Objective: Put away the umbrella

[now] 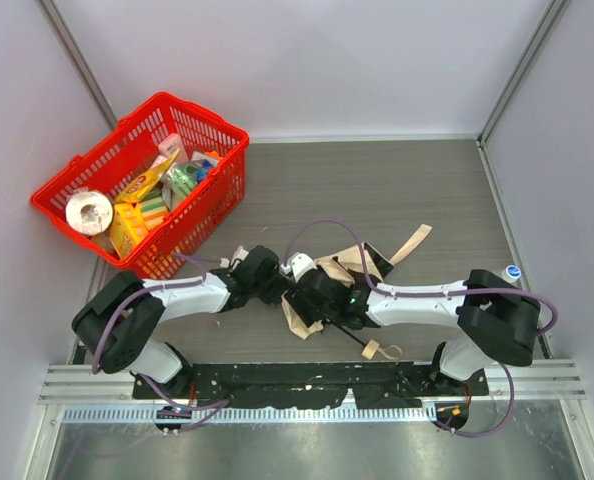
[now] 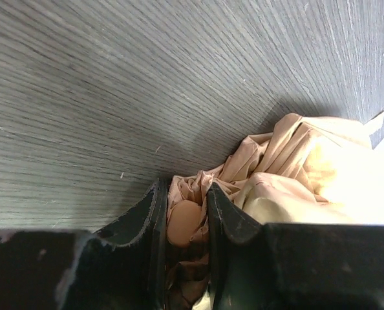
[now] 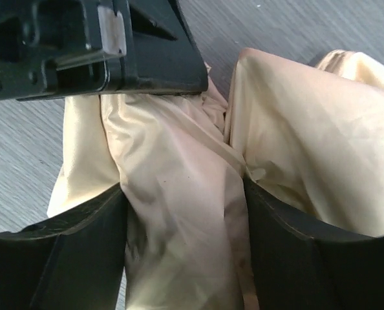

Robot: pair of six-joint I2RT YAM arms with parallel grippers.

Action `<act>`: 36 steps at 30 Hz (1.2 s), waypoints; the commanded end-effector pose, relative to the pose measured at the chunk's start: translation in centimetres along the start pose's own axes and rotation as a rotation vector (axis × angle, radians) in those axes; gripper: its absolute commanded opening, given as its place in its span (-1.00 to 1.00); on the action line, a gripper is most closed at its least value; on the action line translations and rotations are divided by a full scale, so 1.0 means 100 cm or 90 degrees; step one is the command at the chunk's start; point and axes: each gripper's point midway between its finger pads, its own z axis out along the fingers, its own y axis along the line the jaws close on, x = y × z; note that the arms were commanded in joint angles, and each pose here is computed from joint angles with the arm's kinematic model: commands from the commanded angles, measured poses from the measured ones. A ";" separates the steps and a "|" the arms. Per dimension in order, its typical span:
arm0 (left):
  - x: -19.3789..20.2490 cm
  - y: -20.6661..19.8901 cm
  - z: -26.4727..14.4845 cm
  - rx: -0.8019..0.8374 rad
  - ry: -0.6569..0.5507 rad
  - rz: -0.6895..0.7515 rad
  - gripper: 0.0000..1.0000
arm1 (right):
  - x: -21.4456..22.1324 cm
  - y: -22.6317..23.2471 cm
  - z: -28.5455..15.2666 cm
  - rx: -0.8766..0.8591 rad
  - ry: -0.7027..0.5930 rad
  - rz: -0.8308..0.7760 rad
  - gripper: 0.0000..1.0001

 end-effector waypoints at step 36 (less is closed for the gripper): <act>-0.018 -0.021 -0.069 0.226 0.020 0.117 0.99 | 0.022 0.017 0.021 -0.410 -0.081 0.339 -0.98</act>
